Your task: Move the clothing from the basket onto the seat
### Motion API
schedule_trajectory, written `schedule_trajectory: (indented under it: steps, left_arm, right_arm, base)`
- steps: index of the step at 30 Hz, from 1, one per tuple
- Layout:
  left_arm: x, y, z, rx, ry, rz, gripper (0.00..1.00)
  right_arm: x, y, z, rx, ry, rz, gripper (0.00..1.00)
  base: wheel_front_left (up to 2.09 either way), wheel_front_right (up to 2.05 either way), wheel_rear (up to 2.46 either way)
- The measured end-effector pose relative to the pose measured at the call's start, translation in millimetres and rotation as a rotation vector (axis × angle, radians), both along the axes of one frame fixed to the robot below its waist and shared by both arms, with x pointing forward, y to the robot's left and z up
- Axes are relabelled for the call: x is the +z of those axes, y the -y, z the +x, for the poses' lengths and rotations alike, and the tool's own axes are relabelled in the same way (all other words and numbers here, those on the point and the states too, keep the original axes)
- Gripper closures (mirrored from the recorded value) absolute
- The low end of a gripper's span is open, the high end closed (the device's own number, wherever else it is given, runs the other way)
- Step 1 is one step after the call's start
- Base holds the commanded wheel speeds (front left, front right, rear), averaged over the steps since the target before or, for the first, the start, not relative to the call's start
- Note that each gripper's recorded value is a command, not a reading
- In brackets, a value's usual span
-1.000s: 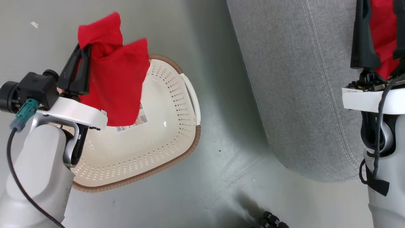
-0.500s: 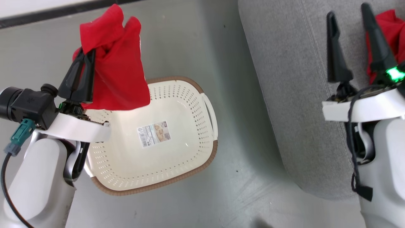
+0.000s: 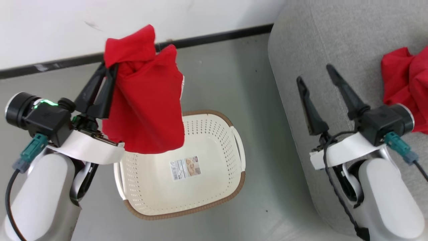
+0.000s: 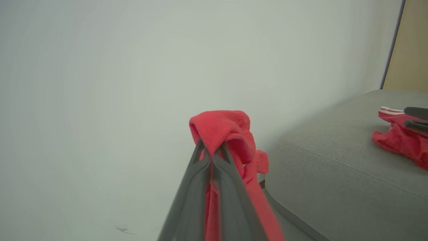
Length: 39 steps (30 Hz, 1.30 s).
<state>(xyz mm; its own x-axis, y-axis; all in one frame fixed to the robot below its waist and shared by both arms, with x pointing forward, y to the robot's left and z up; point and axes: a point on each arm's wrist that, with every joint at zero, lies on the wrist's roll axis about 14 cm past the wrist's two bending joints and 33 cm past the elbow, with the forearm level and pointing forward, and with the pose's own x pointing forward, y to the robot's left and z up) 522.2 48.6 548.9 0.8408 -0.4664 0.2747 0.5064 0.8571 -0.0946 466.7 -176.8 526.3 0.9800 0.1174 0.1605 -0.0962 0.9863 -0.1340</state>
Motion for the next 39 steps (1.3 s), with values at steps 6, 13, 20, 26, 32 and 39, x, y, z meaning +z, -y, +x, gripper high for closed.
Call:
schedule_trajectory:
  steps: [6, 13, 20, 26, 32, 39]
  left_arm:
    - [30.2, 9.0, -21.2, -0.048, 0.036, 0.036, 1.00]
    - [54.5, 16.0, -45.3, -0.082, 0.054, 0.063, 1.00]
    - [77.3, 19.2, -68.4, -0.100, 0.073, 0.064, 1.00]
    - [99.0, 20.8, -86.8, -0.116, 0.116, 0.075, 1.00]
    - [119.6, 25.5, -107.0, -0.143, 0.159, 0.068, 1.00]
    - [138.0, 26.5, -124.3, -0.152, 0.202, 0.079, 1.00]
  right_arm:
    - [4.3, -15.3, -12.9, 0.055, -0.005, 0.016, 0.00]
    - [5.9, -33.0, -28.7, 0.146, -0.020, -0.002, 0.00]
    - [11.5, -46.0, -41.7, 0.234, -0.023, -0.021, 0.00]
    - [3.4, -80.1, -60.2, 0.370, -0.069, 0.008, 0.00]
    - [1.8, -111.0, -78.4, 0.491, -0.119, 0.116, 0.00]
    - [8.2, -144.2, -97.5, 0.609, -0.183, 0.314, 0.00]
  base:
    - [0.00, 0.00, 0.00]
    - [0.00, 0.00, 0.00]
    - [0.00, 0.00, 0.00]
    - [0.00, 0.00, 0.00]
    - [0.00, 0.00, 0.00]
    - [0.00, 0.00, 0.00]
